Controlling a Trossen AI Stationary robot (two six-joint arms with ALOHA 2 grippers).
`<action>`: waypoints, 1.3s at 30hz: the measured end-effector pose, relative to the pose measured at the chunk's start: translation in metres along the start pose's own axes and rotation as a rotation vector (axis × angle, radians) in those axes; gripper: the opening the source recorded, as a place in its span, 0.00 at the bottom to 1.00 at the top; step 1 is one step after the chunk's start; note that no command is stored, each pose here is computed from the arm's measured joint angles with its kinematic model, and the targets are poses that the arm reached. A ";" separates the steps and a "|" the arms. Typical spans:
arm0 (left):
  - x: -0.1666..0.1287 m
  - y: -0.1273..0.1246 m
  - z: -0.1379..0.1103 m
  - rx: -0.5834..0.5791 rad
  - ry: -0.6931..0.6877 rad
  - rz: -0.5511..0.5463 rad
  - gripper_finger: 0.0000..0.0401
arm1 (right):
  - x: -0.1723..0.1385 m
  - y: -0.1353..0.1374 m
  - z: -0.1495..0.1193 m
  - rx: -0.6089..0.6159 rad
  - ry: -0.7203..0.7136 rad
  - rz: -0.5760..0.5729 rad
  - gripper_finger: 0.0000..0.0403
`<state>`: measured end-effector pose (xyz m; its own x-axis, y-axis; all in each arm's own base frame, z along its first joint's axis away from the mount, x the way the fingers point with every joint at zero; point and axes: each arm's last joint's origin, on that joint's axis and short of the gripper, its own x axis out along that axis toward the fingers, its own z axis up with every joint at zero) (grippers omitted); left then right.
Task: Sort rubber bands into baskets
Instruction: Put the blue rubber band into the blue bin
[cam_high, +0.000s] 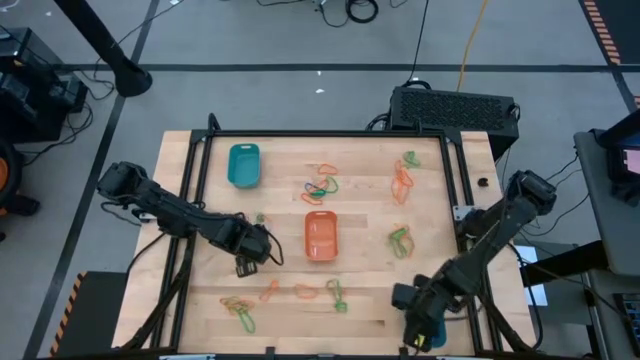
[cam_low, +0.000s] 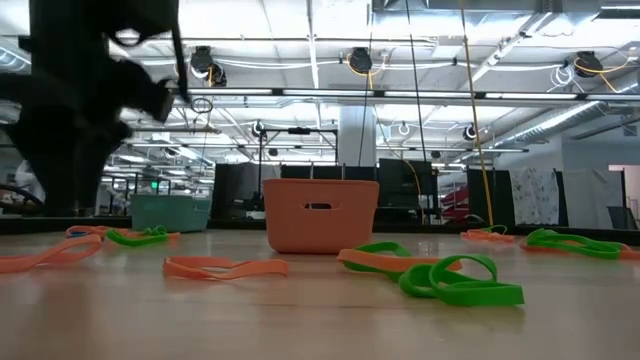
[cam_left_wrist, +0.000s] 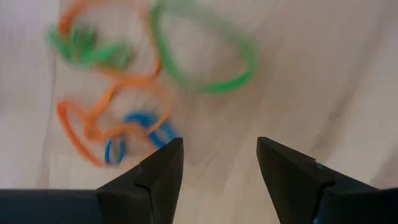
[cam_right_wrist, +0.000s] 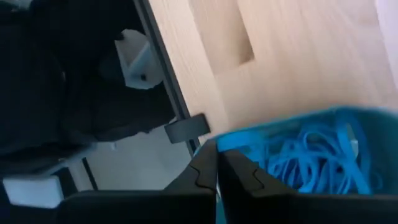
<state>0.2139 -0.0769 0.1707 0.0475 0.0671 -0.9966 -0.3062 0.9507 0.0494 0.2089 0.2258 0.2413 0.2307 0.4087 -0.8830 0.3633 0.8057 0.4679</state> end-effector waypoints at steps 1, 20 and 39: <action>0.003 0.003 -0.002 -0.012 0.014 0.011 0.53 | 0.001 0.001 -0.005 0.007 -0.007 -0.006 0.00; 0.012 0.019 0.001 -0.078 0.029 0.055 0.53 | 0.002 -0.005 -0.037 0.089 -0.076 -0.160 0.00; 0.022 0.030 0.002 -0.134 0.071 0.030 0.53 | 0.001 -0.010 -0.042 0.117 -0.074 -0.220 0.11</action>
<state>0.2073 -0.0460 0.1509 -0.0295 0.0691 -0.9972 -0.4307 0.8994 0.0750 0.1678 0.2363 0.2339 0.1987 0.1928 -0.9609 0.5130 0.8149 0.2696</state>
